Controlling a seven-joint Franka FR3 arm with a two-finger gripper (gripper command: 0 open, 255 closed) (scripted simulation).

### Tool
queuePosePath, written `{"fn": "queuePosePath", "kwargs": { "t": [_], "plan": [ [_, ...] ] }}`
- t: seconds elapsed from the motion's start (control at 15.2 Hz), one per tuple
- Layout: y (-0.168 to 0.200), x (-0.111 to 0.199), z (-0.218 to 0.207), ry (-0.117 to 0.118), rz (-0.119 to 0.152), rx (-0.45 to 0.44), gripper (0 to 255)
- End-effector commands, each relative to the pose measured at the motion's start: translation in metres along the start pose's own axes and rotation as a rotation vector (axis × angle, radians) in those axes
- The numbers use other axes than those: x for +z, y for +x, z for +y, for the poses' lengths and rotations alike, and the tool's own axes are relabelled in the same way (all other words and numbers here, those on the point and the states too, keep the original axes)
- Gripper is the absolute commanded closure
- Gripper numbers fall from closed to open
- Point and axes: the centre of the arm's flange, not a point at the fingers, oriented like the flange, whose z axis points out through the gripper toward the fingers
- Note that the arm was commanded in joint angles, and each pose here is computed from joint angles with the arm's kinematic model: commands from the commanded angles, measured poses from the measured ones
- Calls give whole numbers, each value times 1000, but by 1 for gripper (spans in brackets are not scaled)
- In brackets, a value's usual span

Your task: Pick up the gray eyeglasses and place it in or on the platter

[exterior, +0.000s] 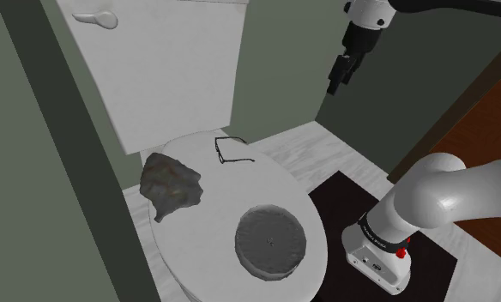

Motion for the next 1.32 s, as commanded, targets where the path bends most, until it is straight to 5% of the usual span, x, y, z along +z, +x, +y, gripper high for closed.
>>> {"fn": "queuePosePath", "kwargs": {
  "t": [0.0, 1.25],
  "plan": [
    [0, 0, 0, 0, 0, 0, 0],
    [106, 146, -163, 33, 54, -34, 0]
  ]
}}
